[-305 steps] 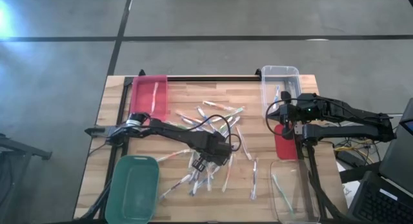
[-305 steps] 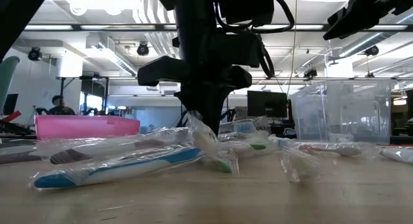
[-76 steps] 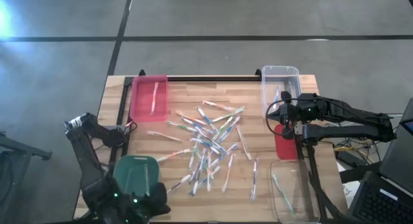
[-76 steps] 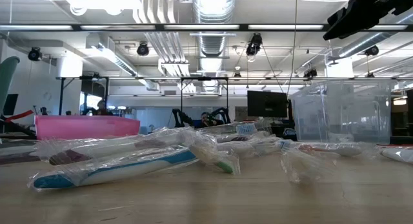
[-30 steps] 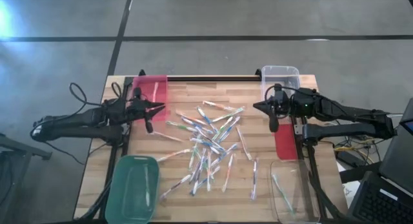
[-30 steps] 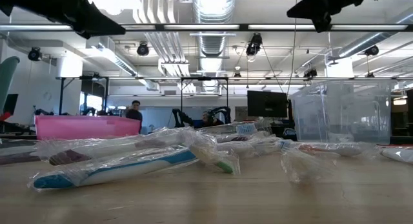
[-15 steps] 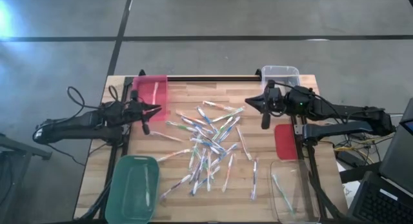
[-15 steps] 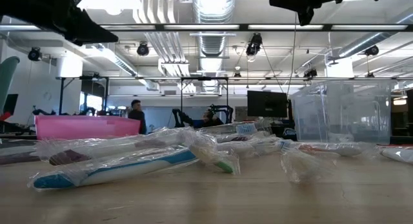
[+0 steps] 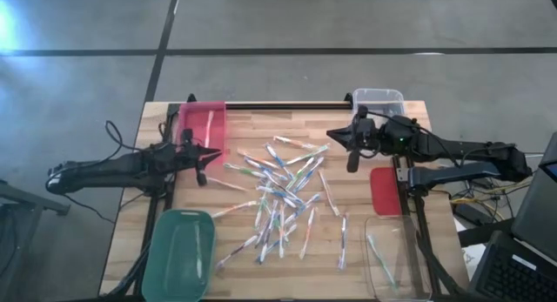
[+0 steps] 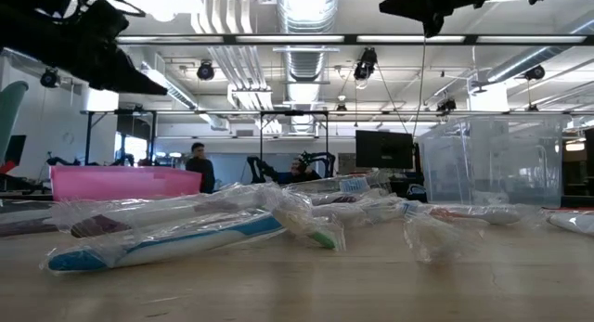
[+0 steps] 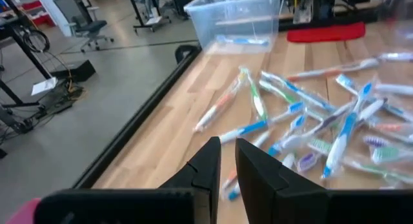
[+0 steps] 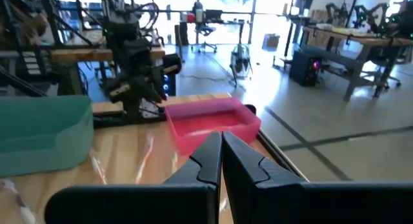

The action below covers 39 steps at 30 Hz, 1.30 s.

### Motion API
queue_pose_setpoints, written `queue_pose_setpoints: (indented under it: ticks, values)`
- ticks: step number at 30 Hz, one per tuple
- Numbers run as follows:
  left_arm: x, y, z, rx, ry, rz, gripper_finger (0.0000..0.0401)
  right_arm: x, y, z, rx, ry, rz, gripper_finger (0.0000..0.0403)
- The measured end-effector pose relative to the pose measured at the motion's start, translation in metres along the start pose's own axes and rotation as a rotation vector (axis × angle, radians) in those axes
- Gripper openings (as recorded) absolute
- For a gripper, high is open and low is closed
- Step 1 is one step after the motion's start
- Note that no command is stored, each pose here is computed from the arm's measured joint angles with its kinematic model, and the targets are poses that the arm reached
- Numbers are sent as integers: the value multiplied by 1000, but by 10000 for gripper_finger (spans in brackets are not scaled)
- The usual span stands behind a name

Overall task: Pick & Place Toothbrushes
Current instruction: Put the blue toothbrush into the top transparent bin

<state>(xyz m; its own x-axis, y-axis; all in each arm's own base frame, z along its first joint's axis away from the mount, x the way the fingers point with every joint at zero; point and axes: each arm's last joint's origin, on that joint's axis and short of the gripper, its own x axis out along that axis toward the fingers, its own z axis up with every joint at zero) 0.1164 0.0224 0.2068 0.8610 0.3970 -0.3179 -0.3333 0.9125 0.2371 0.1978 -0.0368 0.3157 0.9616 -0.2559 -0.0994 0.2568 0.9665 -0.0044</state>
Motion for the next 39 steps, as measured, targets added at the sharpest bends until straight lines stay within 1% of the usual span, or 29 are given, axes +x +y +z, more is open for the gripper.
queue_pose_setpoints:
  ticks: [5,10,17,25,28,36,37,38,39]
  values:
    - [4,-3,-12,12,39,-6,53,7,0,-7,9,47,-20,8]
    - [6,-5,-20,18,60,-9,53,12,0,-11,17,80,-21,8]
    - [9,-8,-32,30,100,-15,53,22,1,-20,60,129,-25,8]
    - [9,-8,-33,32,104,-16,53,34,3,-31,57,197,-24,8]
    - [9,-8,-33,32,104,-15,53,43,4,-29,74,240,-27,8]
    - [9,-8,-33,31,103,-12,53,79,7,-10,50,394,-33,8]
    - [9,-7,-33,26,102,8,53,84,7,-8,42,415,-33,8]
    - [9,-6,-33,14,105,54,53,88,8,-7,30,443,-32,8]
    - [9,-4,-33,11,116,124,53,93,8,-6,19,469,-31,8]
